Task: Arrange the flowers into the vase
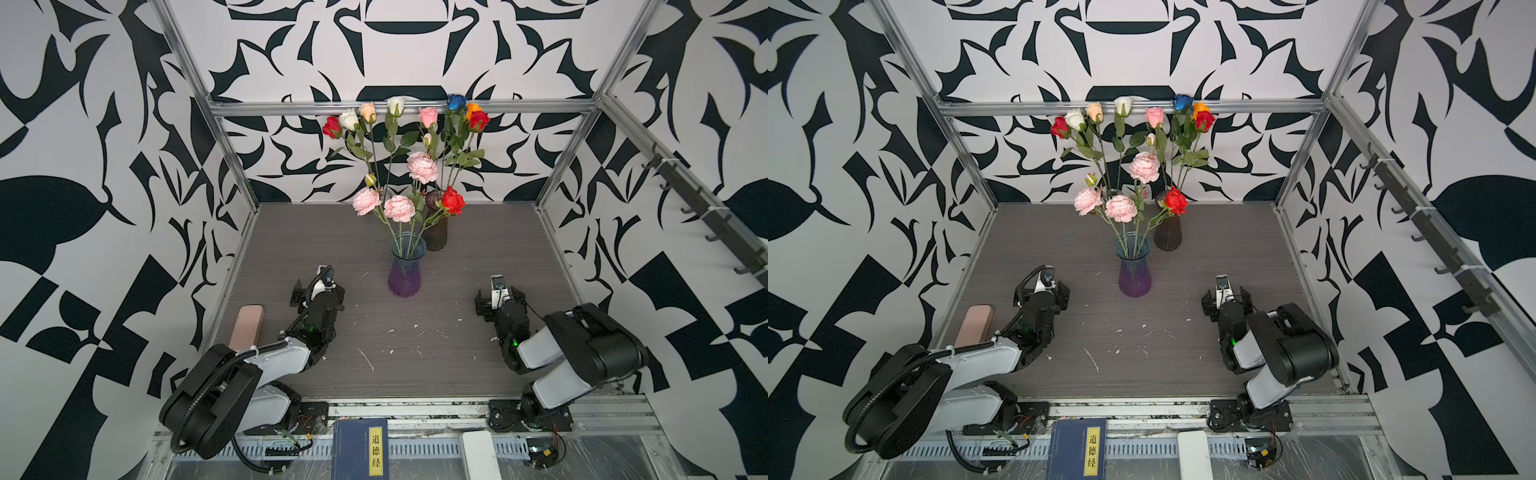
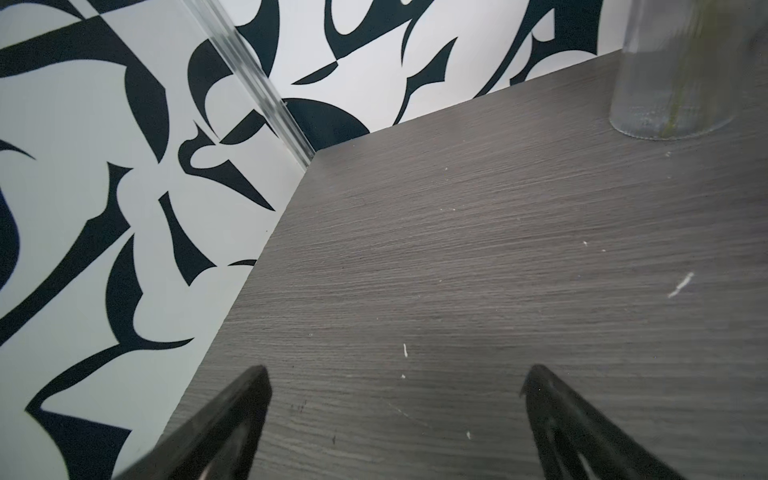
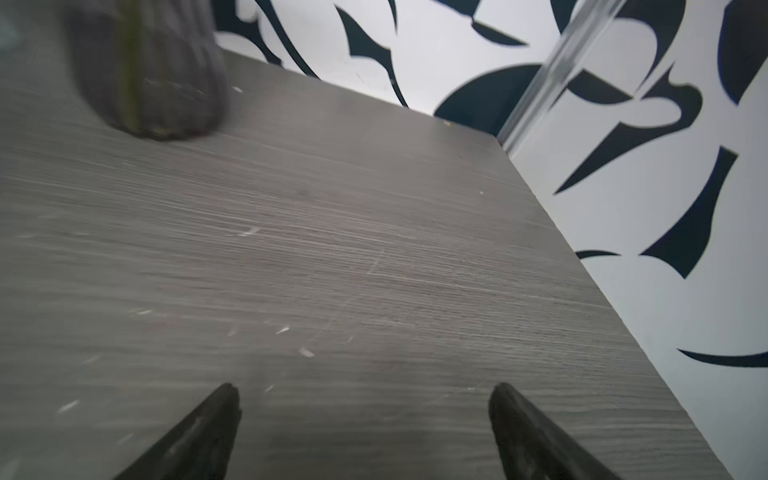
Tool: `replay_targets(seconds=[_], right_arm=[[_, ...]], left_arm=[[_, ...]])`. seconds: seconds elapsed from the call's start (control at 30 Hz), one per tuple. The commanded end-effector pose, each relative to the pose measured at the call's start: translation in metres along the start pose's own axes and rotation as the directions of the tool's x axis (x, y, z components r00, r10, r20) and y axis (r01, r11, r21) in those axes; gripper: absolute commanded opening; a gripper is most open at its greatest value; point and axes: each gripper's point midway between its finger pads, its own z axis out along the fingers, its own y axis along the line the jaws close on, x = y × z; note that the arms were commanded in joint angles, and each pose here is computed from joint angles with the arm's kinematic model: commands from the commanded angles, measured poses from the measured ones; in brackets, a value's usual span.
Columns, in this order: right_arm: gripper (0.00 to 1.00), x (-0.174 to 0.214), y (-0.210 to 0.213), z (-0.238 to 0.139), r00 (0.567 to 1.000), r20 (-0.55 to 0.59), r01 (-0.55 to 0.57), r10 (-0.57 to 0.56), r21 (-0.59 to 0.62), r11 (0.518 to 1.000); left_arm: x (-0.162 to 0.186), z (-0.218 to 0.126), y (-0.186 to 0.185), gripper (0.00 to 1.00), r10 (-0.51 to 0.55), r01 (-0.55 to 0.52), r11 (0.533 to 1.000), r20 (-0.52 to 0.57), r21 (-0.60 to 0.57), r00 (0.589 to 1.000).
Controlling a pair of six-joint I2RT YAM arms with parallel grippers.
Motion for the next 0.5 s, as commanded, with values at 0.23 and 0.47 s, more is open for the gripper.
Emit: replay_targets(seconds=[0.23, 0.47], right_arm=[[0.99, -0.035, -0.026, 0.019, 0.982, 0.067, -0.180, 0.176, 0.052, 0.982], [0.99, -0.027, -0.051, 0.020, 0.958, 0.058, -0.287, 0.282, 0.111, 0.952]], left_arm=[[-0.019, 0.030, 0.016, 0.99, -0.121, 0.125, 0.991, 0.071, -0.055, 0.990], [-0.009, 0.046, 0.025, 0.99, -0.127, 0.133, 0.988, 0.076, -0.081, 0.989]])
